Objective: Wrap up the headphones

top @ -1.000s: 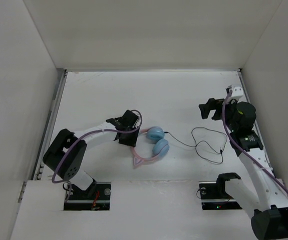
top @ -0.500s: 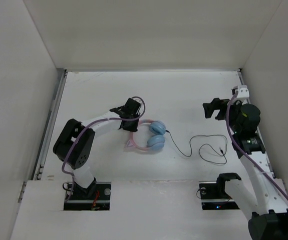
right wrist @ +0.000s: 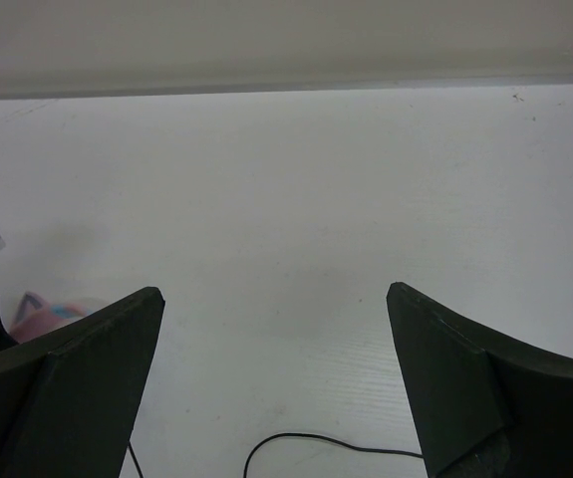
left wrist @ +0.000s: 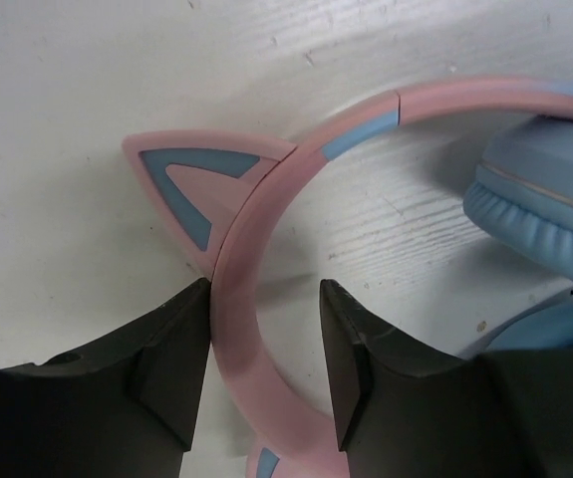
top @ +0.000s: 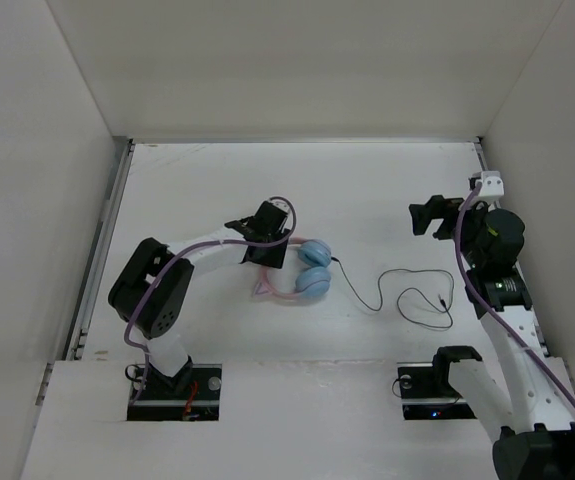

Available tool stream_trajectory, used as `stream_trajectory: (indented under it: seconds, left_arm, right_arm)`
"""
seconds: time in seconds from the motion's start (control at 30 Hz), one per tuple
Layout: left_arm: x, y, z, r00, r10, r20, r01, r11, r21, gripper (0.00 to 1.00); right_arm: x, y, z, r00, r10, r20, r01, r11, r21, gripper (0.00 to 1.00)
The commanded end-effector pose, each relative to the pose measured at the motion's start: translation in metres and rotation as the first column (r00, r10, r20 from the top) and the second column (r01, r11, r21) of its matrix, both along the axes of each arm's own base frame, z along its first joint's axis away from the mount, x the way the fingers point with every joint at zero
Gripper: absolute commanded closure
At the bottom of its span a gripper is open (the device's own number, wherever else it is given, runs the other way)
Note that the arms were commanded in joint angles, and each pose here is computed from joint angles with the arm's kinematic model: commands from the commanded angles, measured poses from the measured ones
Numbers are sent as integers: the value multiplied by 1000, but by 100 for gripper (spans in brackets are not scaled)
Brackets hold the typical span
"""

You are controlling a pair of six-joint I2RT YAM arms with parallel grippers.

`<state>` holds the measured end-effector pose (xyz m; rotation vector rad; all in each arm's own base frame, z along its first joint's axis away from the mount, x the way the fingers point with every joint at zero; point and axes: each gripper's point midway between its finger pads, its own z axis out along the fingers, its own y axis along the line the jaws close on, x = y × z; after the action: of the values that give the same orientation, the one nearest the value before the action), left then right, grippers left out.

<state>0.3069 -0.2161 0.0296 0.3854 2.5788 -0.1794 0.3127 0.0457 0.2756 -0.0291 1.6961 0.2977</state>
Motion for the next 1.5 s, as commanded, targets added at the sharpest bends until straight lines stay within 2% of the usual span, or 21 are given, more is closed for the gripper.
stream_trajectory:
  seconds: [0.0,0.23,0.63,0.73,0.9,1.1,1.23,1.47]
  left_arm:
    - [-13,-5,2,1000,4,-23,-5,999,-43,57]
    - [-14,-10,-11,1000,-7,-29,6,998,-58,63]
    - [-13,-20,-20,998,-33,-58,26,993,-113,99]
    - [-9,-31,-14,997,-57,-43,50,987,-154,100]
    - [19,-42,43,996,-54,65,68,971,-230,100]
    - [71,-20,136,982,40,184,24,942,-334,100]
    - [93,8,194,955,89,283,23,928,-371,100]
    - [95,45,258,905,152,397,34,905,-423,100]
  right_arm:
    - [1,0,20,997,1,75,-2,1000,13,0]
    - [0,-4,21,997,-11,76,10,1000,14,0]
    - [-1,-9,18,997,-28,72,27,1000,14,0]
    - [-2,-5,17,998,-5,65,4,1000,11,0]
    - [-2,11,23,994,79,82,-76,997,-35,0]
    - [-5,57,42,956,265,127,-243,956,-162,0]
    - [-3,82,57,934,336,125,-320,938,-133,0]
    - [0,135,66,877,469,100,-465,883,-63,0]
